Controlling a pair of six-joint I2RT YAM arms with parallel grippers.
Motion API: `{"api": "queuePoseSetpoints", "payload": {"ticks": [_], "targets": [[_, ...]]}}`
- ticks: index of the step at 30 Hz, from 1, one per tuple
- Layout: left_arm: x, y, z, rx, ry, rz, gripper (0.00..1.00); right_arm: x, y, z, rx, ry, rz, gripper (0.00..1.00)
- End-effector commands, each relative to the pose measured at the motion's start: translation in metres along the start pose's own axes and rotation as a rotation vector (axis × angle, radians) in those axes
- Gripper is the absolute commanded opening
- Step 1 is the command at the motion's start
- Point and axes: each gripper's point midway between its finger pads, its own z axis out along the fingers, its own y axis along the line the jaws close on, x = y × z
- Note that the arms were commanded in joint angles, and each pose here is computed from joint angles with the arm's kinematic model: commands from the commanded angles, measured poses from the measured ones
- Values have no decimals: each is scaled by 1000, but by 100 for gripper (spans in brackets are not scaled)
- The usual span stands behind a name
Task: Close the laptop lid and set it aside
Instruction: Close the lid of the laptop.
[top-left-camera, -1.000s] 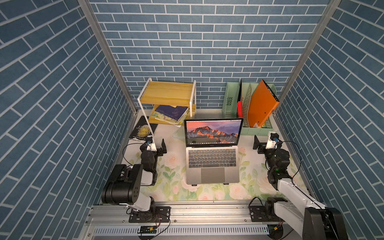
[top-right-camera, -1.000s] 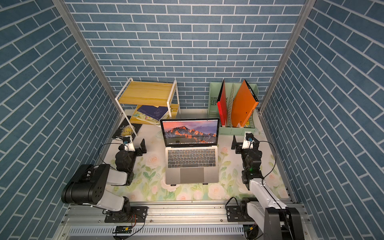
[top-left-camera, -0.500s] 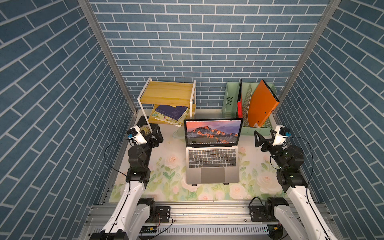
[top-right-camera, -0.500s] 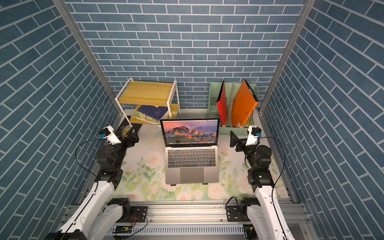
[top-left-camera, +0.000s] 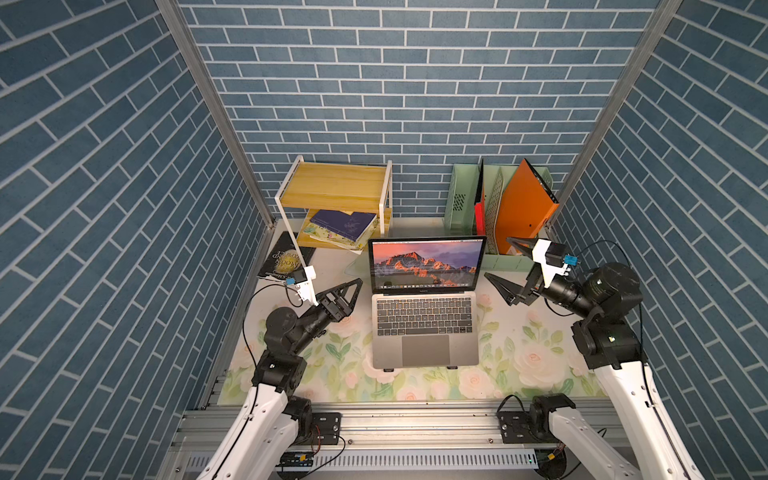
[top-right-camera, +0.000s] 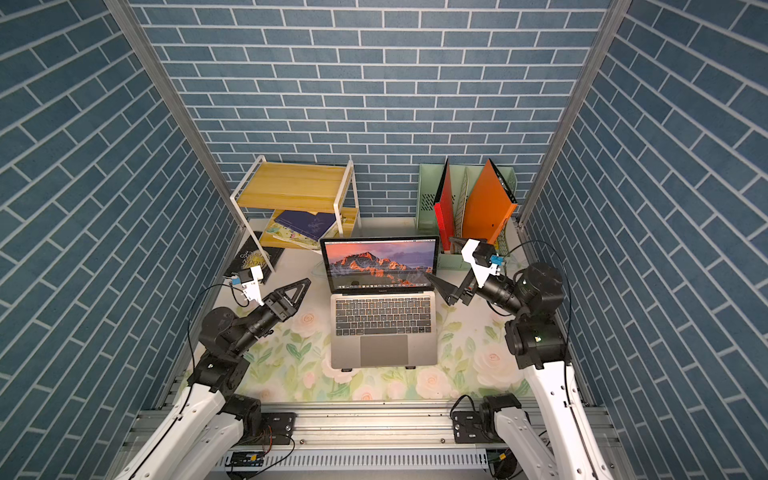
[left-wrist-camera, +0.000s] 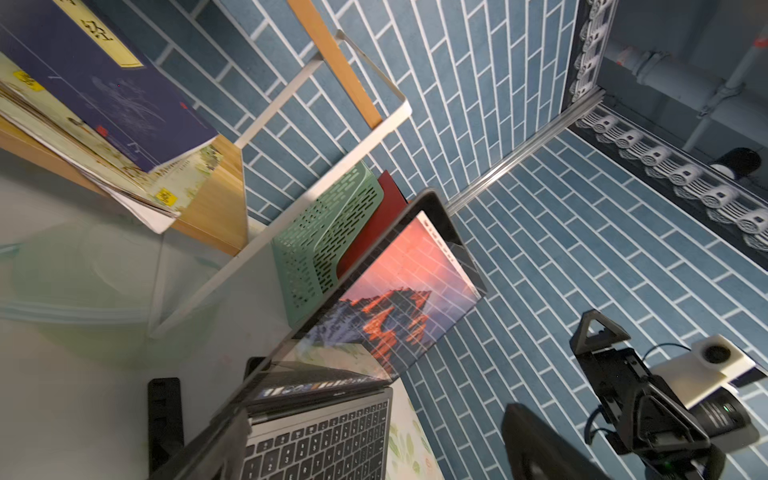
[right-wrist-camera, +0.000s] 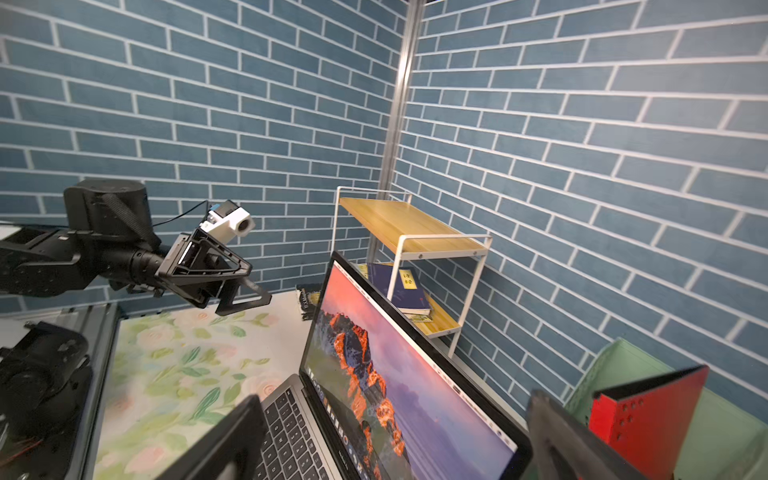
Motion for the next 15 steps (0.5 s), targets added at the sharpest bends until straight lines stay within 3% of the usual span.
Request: {"api": "queuePoseSetpoints", "payload": {"ticks": [1,5,8,15], "targets": [[7,-3,-7,18,-12,-49,100,31,13,27,-128,163,-105,94],[-1,4,-11,31,-110,-120,100,44,13,70,-210,363,-217,83],[-5,9,-8,9,-122,-124,100,57,8,98,-247,479,-214,73],[-8,7,1,12,-109,-129,100,64,-5,127,-223,575,-251,70]]}}
